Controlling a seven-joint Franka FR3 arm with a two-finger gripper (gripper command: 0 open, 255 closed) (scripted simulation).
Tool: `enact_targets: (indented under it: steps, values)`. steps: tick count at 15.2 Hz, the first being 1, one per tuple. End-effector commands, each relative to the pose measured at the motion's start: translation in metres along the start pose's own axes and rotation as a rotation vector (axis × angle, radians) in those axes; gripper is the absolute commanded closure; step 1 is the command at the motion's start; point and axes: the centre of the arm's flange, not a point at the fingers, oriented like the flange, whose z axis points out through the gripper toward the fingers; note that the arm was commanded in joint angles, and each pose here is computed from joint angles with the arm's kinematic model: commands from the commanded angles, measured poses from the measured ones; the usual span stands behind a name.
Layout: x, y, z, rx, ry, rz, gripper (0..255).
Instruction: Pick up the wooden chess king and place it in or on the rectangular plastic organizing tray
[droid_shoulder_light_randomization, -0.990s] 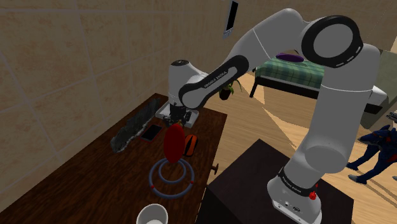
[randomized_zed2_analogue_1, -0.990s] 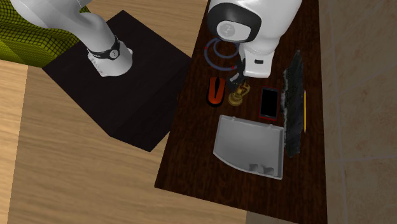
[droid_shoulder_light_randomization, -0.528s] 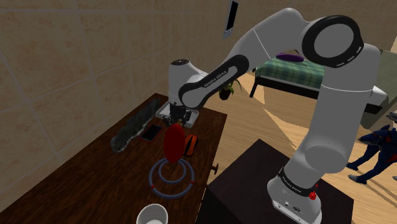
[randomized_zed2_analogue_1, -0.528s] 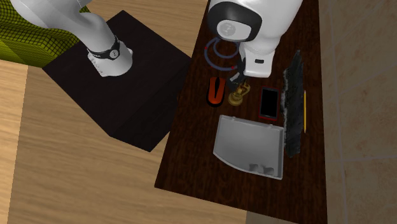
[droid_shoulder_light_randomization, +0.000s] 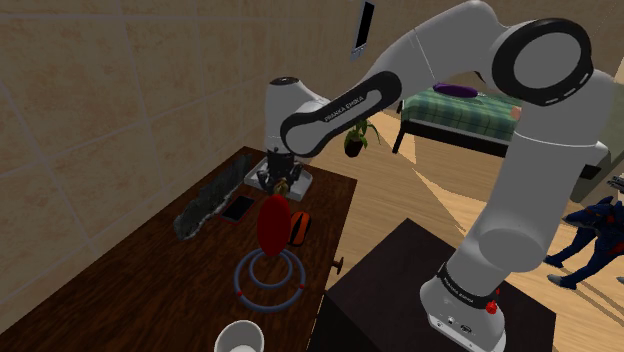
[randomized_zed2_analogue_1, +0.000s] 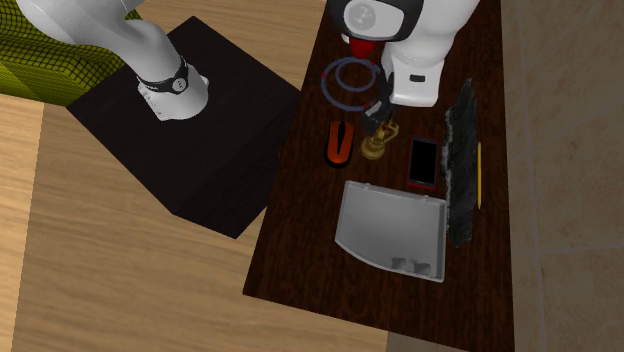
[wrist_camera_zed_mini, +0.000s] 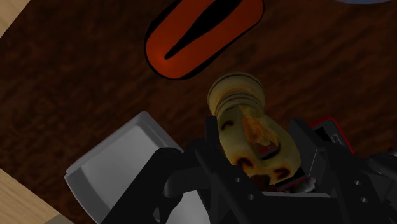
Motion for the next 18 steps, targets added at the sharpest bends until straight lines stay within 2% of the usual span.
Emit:
enact_targets:
  steps: [1,18]
  values:
    - [0.0,0.001,-0.011,0.0,0.0,0.0,255]
    - [0.002,0.005,-0.101,0.0,0.0,0.0,255]
